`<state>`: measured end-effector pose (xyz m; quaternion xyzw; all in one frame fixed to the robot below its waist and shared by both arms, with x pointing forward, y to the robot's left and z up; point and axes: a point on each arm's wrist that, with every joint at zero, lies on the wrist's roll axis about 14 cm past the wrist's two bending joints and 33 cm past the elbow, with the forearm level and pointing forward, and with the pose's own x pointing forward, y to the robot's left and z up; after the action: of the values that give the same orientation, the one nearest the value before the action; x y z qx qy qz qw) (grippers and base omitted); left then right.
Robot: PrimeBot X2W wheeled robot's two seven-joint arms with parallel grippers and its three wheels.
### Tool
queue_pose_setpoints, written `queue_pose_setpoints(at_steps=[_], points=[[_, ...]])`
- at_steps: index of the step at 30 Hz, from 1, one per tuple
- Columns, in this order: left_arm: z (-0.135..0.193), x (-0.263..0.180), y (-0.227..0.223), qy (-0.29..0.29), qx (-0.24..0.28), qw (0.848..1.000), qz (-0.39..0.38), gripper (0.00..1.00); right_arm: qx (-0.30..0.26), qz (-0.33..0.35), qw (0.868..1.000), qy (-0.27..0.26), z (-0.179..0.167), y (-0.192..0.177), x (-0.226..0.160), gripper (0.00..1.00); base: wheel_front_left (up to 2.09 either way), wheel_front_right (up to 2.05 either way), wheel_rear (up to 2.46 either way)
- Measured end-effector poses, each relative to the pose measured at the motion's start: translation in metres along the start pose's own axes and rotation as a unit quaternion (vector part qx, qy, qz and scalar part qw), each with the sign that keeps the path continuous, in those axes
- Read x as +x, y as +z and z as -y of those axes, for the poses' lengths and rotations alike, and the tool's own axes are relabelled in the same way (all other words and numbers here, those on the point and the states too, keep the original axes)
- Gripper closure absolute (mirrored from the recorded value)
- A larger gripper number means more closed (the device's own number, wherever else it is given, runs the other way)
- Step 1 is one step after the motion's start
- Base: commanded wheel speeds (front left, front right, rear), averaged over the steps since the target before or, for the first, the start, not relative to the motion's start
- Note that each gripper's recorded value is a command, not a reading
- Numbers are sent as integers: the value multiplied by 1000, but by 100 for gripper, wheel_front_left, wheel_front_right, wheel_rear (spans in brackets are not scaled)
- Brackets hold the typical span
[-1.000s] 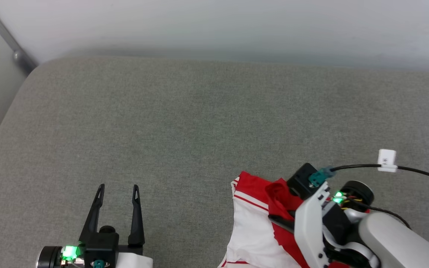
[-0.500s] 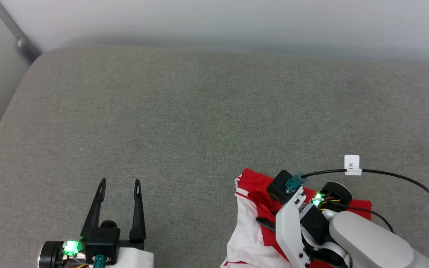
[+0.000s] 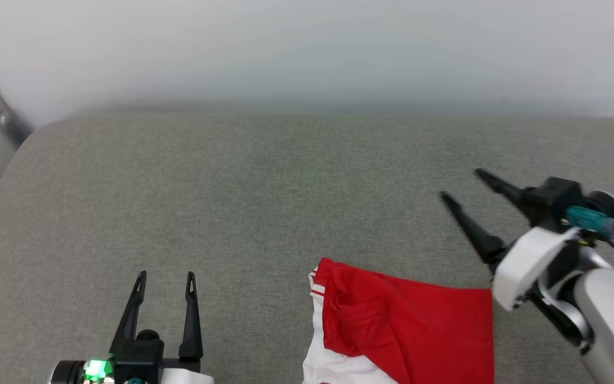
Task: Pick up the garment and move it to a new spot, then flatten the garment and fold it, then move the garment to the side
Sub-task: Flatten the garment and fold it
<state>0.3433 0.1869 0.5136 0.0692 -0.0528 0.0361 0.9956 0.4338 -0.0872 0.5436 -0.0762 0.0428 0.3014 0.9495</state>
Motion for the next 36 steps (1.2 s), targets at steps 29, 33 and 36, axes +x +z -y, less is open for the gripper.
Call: queue_pose_setpoints(at_steps=[29,33,36], points=[[9,-18,9,-15,-30,999,10,0,66,157,943,-284,29,-15,-135,0,0,0,0],[7,-21,6,-11,-32,999,6,0,81,150,946,-277,21,-22,-134,0,0,0,0],[6,-22,6,-9,-34,999,5,0,89,151,945,-276,20,-23,-134,0,0,0,0]])
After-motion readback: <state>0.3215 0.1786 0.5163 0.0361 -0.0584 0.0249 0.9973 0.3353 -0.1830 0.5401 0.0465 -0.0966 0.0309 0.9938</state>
